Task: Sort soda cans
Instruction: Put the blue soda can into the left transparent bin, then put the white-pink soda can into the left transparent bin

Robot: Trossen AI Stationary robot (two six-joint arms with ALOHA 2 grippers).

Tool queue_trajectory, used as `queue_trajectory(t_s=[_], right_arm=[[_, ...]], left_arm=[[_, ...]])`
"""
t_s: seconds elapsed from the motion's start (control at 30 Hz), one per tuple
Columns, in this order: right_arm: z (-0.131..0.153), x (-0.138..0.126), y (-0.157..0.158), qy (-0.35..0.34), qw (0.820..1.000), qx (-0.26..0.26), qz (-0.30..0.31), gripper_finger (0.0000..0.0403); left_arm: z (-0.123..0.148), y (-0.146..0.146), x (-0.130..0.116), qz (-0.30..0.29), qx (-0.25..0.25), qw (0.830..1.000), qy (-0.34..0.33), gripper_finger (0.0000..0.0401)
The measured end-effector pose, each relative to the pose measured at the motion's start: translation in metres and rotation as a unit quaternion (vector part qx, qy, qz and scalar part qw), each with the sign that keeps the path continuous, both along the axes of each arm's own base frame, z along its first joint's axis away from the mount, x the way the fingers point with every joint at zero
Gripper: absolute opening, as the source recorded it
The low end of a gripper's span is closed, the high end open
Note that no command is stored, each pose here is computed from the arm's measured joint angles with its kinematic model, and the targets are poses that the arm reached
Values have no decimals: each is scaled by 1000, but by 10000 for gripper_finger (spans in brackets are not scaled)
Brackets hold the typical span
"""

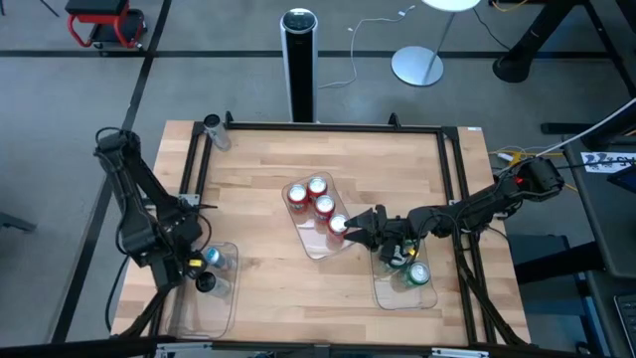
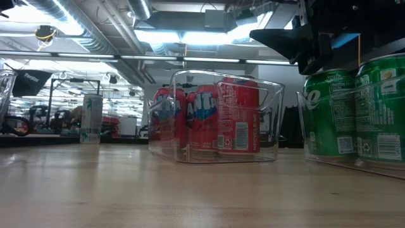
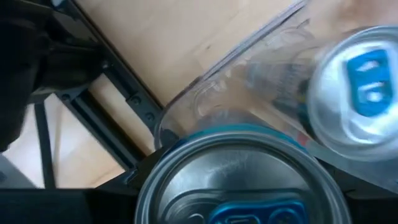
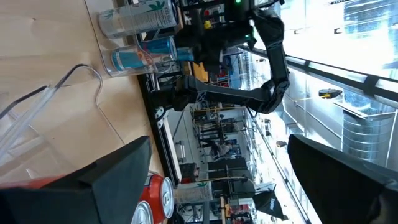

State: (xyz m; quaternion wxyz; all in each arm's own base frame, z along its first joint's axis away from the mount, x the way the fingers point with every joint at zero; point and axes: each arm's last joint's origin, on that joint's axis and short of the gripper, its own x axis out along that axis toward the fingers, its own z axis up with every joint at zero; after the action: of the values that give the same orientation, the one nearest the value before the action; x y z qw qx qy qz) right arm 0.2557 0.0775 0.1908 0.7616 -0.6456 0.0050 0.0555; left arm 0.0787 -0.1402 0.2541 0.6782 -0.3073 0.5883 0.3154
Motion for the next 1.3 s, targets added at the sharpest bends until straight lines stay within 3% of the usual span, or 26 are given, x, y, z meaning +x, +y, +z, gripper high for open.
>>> queue_trajectory(t_s=[0.23,0.47,0.73,1.0,1.17,1.23,1.3], right_arm=[[0,0,0,0,1000,1,0,376],[0,0,0,-3,1000,2,0,376],[0,0,0,-3,1000,3,0,376],[0,0,0,-3,1000,3,0,376],[0,0,0,-3,1000,3,0,376],[0,0,0,-3,1000,3,0,376],[0,0,0,-3,1000,3,0,376]], left_arm=[[-26,2,-1,-9,10,1000,2,247],[-28,3,-2,-38,6,999,1,270],[-9,8,-5,-43,-31,999,-6,270],[34,28,-15,-19,-88,995,-39,269],[65,53,-22,19,-94,985,-144,269],[76,62,-22,27,-72,970,-229,269],[85,70,-20,25,-32,944,-327,269]])
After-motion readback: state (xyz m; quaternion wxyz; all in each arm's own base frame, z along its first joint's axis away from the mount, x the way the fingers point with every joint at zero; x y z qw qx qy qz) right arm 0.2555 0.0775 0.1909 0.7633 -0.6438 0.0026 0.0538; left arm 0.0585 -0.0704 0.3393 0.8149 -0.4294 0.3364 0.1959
